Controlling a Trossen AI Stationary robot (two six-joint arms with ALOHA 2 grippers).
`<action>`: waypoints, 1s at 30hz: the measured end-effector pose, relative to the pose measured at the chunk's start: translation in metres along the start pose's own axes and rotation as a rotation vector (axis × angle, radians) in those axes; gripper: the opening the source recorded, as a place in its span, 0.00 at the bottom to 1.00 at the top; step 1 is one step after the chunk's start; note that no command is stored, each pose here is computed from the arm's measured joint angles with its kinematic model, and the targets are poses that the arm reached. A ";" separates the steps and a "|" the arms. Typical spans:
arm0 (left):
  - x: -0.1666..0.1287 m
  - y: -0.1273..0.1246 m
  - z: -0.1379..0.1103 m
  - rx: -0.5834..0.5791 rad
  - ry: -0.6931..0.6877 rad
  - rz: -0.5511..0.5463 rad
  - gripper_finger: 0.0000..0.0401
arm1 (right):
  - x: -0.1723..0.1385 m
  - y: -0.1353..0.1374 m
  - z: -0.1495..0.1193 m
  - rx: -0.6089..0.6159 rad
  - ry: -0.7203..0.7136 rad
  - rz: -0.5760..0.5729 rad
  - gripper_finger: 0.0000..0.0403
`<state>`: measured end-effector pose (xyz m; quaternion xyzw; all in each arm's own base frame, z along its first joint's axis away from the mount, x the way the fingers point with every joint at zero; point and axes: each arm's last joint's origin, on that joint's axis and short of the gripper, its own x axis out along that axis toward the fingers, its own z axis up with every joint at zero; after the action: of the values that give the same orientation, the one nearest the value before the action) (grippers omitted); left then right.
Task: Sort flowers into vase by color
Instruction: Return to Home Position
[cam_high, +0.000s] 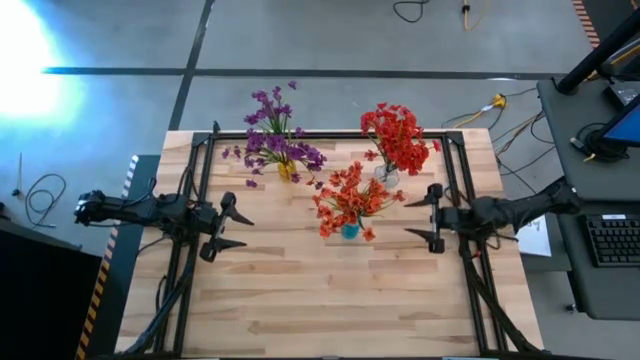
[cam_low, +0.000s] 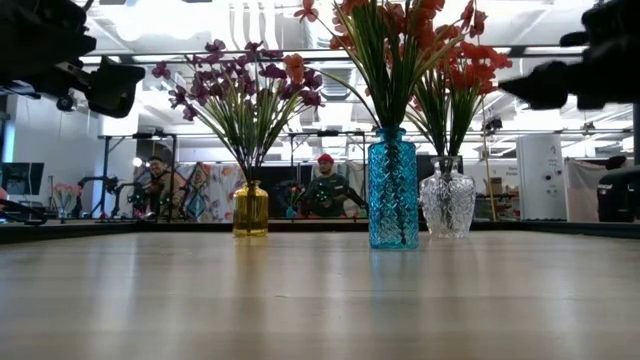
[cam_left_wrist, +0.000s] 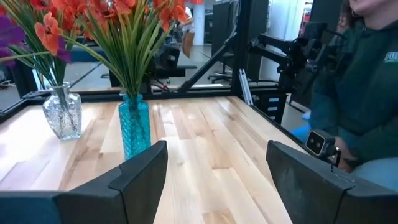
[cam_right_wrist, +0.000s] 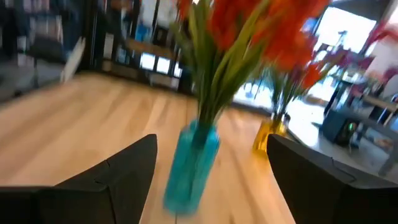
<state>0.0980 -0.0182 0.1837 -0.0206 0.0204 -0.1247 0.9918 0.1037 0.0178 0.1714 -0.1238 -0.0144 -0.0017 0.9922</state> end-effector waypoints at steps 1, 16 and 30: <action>0.000 0.000 0.000 0.000 0.000 0.000 0.65 | 0.000 0.001 -0.003 -0.013 0.035 0.009 0.74; 0.001 0.000 -0.001 -0.001 0.010 0.000 0.65 | 0.005 0.006 -0.017 -0.013 0.187 0.051 0.75; 0.002 0.000 -0.001 -0.002 0.015 0.000 0.65 | -0.009 0.004 -0.001 0.256 -0.020 0.174 0.74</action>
<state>0.0994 -0.0184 0.1825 -0.0205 0.0280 -0.1249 0.9916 0.0948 0.0209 0.1690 0.0029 -0.0137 0.0874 0.9961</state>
